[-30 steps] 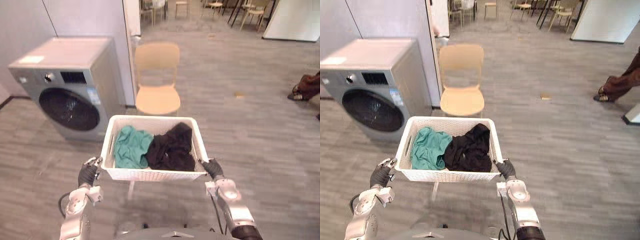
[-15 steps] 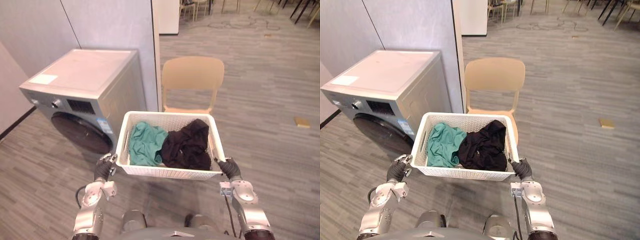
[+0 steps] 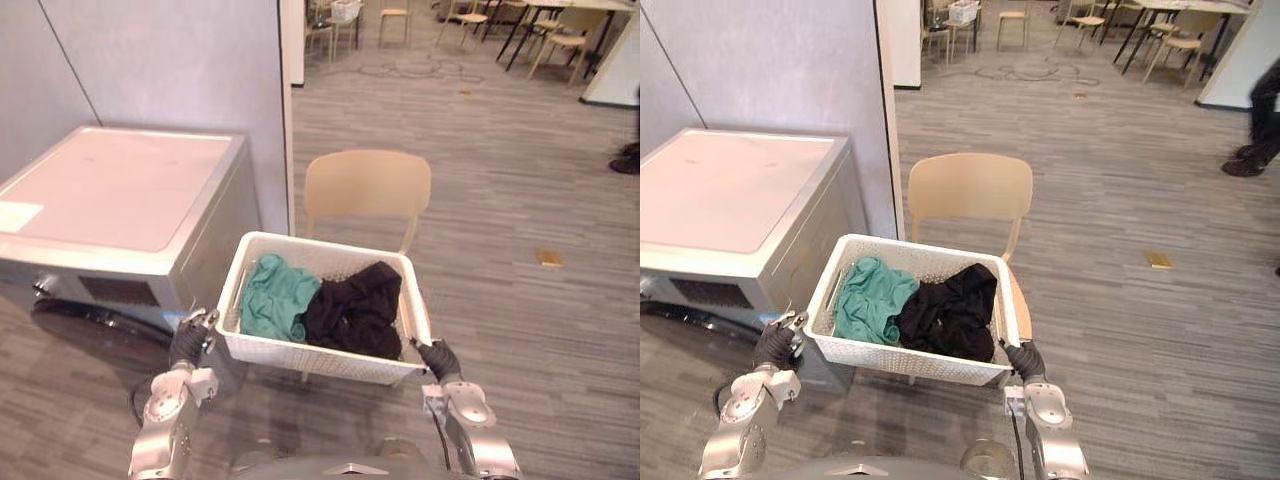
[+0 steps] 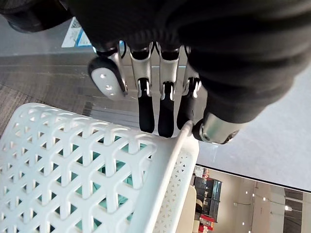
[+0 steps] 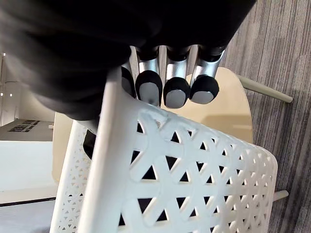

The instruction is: Pick up the laundry basket with both hands and put the clothes into the washing machine.

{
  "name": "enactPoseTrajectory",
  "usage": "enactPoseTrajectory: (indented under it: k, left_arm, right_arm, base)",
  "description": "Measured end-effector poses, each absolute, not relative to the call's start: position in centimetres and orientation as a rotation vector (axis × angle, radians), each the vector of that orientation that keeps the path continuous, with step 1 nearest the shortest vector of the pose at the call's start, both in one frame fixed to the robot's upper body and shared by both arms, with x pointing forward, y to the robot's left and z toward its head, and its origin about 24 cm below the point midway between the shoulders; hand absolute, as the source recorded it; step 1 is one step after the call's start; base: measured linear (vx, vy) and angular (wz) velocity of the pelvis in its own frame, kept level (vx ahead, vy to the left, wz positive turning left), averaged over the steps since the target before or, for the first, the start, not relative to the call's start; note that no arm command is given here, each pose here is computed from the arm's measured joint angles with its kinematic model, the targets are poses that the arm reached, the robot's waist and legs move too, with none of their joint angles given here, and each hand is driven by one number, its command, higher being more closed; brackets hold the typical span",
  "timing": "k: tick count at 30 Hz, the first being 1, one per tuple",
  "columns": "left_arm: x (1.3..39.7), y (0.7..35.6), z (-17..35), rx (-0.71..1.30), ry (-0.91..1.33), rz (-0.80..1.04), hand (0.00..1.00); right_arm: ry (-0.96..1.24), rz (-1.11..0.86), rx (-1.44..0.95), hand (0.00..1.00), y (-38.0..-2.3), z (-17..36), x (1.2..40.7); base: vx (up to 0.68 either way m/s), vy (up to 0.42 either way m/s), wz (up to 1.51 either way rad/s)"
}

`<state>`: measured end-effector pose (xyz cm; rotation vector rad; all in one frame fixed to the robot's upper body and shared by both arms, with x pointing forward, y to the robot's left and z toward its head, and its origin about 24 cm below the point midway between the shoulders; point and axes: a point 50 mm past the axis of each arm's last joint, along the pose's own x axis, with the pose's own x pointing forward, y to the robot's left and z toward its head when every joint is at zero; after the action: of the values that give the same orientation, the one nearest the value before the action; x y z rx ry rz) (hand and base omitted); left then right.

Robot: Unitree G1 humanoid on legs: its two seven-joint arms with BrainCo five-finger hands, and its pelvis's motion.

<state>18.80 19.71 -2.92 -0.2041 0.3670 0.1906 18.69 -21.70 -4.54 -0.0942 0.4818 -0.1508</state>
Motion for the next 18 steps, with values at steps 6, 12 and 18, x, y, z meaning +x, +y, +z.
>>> enactPoseTrajectory:
  k: [6, 12, 18]
  left_arm:
    - [18.4, 17.7, -3.8, -0.266, 0.402, 0.17, 1.0]
    - [19.2, 16.7, -3.3, -0.263, 0.382, 0.122, 1.0]
    - [21.7, 15.7, -1.6, -0.26, 0.302, 0.068, 1.0]
  right_arm:
    - [0.516, -0.216, -0.115, 1.0, -23.7, -4.8, 16.9]
    - [0.487, -0.298, -0.139, 1.0, -25.0, -4.0, 16.7]
    - [0.403, -0.359, -0.166, 1.0, -25.6, -2.3, 18.1]
  base:
    - [0.14, -0.089, -0.08]
    - [-0.05, -0.016, -0.08]
    - [-0.15, -0.05, 0.09]
